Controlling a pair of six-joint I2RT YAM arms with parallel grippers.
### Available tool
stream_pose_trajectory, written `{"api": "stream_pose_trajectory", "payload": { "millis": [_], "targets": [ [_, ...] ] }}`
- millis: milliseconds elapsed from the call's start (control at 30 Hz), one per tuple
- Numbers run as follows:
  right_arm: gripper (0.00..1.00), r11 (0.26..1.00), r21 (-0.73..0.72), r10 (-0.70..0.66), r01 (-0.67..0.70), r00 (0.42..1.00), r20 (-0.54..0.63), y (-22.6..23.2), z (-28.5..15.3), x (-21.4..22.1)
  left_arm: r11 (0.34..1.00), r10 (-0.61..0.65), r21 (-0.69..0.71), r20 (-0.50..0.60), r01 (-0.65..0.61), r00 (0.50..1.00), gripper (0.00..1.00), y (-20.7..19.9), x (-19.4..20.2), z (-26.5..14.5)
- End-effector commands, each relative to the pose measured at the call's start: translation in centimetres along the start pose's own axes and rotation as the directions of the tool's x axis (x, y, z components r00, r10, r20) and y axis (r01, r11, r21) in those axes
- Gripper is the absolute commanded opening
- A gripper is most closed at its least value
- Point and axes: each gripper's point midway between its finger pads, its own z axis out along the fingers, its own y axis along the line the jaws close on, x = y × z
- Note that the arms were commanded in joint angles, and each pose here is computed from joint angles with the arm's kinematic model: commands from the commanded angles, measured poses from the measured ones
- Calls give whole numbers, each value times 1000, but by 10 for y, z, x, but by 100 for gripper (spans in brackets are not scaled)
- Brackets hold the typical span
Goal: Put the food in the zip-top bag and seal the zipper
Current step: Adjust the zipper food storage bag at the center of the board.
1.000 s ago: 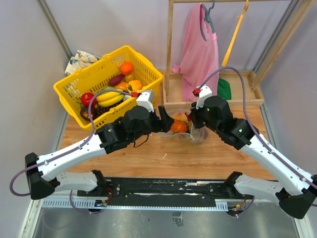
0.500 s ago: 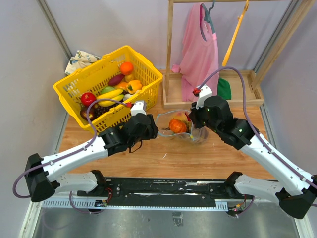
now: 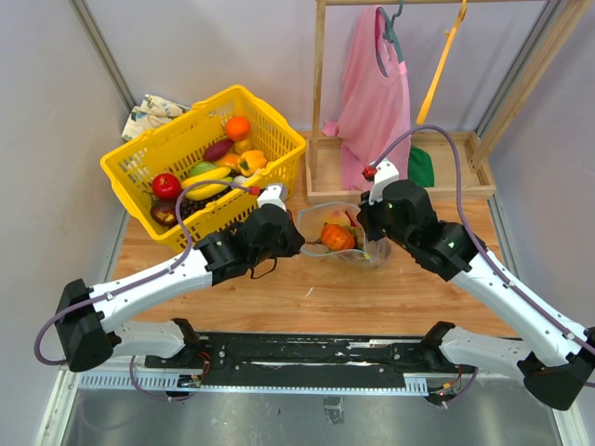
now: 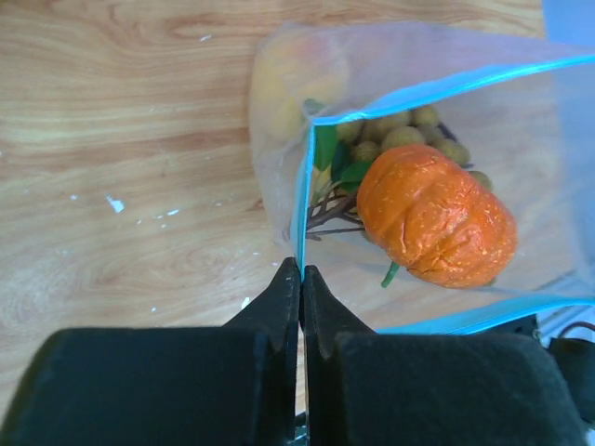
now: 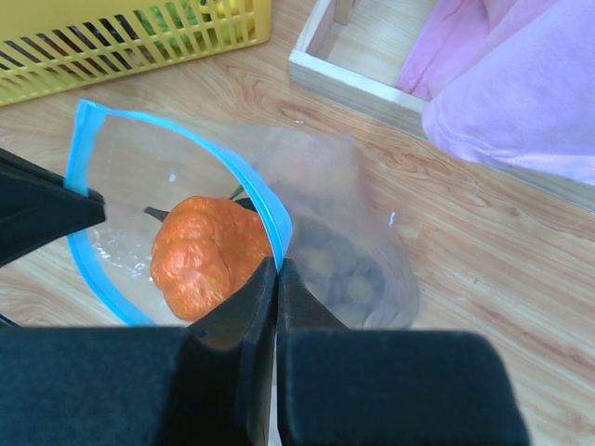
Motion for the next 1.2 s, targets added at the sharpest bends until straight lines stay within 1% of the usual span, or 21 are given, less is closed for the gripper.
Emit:
{"api": "stream_pose_trajectory", "payload": {
  "millis": [0,100,200,400,500,633,700,767,833,900,967,1067,1167],
  "targets": [
    [1,993,115,-34,35,999,-4,-28,-9,-6,991,-2,131,50,-5,999,0,-41,-39,-17],
    [1,985,169,-35,43,998,-50,-46,-13,-2,987,32,157,32,-36,999,0,-52,-53,-26],
    [1,984,178,-1,19,995,-103,-58,-13,5,984,72,164,-21,-68,997,0,-56,-57,-28],
    [1,998,62,-1,12,987,-162,-40,-4,9,978,124,181,-126,-100,984,0,-60,-47,-19],
    [1,1000,1,-9,9,989,-150,-29,-4,1,981,149,150,-173,-124,973,0,-51,-39,-12],
    [1,1000,15,-16,17,995,-101,-32,-11,-16,981,164,133,-189,-141,968,0,-46,-39,-9],
    [1,1000,2,-14,15,997,-78,-30,-15,-25,979,167,147,-189,-140,968,0,-50,-41,-10],
    [1,1000,-24,-17,16,998,-67,-25,-16,-30,971,171,200,-192,-132,966,0,-61,-45,-14],
    [1,999,20,-28,29,998,-64,-33,-18,-32,963,175,233,-174,-132,969,0,-70,-54,-22],
    [1,995,84,-42,47,997,-61,-45,-21,-33,964,178,226,-142,-143,974,0,-70,-65,-28],
    [1,992,110,-48,54,997,-55,-51,-24,-33,966,172,214,-127,-142,977,0,-66,-70,-30],
    [1,994,100,-43,48,998,-51,-49,-24,-33,965,162,231,-164,-122,973,0,-63,-57,-24],
    [1,997,66,-41,45,997,-61,-42,-20,-32,959,151,272,-241,-82,959,0,-66,-33,-14]
  ]
}}
